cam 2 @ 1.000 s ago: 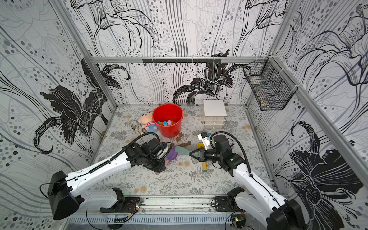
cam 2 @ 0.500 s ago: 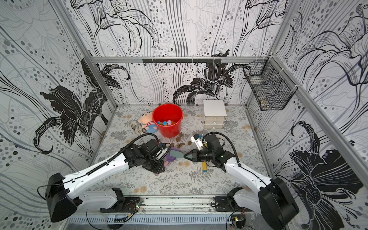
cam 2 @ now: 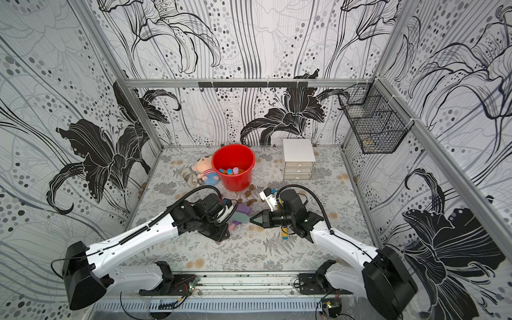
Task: Brush the soil off the hand trowel and place it into the bucket
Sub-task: Brush off the soil from the hand trowel.
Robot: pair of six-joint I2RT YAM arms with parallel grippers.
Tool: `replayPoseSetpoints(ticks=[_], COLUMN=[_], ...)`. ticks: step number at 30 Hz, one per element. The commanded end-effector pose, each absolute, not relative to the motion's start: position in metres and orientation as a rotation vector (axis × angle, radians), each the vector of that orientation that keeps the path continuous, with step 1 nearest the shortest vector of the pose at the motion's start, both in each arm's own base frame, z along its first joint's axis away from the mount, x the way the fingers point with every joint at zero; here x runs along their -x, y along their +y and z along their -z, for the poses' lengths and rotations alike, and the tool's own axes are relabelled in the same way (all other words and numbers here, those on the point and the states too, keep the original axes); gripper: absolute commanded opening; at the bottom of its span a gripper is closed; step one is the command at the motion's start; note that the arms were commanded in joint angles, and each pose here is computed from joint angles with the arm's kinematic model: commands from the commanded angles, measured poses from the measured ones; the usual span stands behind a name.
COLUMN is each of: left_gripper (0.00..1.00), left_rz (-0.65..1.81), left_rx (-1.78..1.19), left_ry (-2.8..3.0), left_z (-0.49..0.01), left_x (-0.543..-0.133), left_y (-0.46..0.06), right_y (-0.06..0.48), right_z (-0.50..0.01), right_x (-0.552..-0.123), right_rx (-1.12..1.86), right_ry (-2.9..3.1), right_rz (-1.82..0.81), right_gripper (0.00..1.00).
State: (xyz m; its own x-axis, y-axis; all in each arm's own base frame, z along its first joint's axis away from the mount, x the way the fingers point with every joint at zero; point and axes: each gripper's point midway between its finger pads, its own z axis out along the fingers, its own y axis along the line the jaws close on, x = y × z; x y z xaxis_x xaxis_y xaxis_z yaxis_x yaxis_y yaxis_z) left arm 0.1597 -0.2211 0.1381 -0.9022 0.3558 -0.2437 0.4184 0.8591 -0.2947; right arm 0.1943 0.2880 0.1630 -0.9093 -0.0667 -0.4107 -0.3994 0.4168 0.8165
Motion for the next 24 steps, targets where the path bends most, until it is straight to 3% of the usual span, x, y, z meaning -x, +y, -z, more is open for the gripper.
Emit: replayPoseSetpoints(ticks=[1, 8, 17, 24], left_gripper=[0.0, 0.0, 0.0, 0.0], left_rz=[0.558, 0.545, 0.517, 0.554], left_rx=[-0.614, -0.593, -0.556, -0.564], left_ry=[2.765, 2.765, 2.766, 2.757], left_z=[-0.151, -0.152, -0.159, -0.163], left_x=[-0.168, -0.169, -0.174, -0.169], left_y=[-0.228, -0.225, -0.218, -0.219], right_y=[0.286, 0.243, 0.273, 0.267], right_z=[-0.175, -0.19, -0.19, -0.178], right_x=[-0.214, -0.243, -0.201, -0.222], right_rx=[0.421, 0.285, 0.396, 0.407], right_ry=[2.312, 2.261, 2.243, 2.282], right_rz=[-1.42, -1.386, -1.438, -1.376], right_gripper=[0.0, 0.0, 0.0, 0.0])
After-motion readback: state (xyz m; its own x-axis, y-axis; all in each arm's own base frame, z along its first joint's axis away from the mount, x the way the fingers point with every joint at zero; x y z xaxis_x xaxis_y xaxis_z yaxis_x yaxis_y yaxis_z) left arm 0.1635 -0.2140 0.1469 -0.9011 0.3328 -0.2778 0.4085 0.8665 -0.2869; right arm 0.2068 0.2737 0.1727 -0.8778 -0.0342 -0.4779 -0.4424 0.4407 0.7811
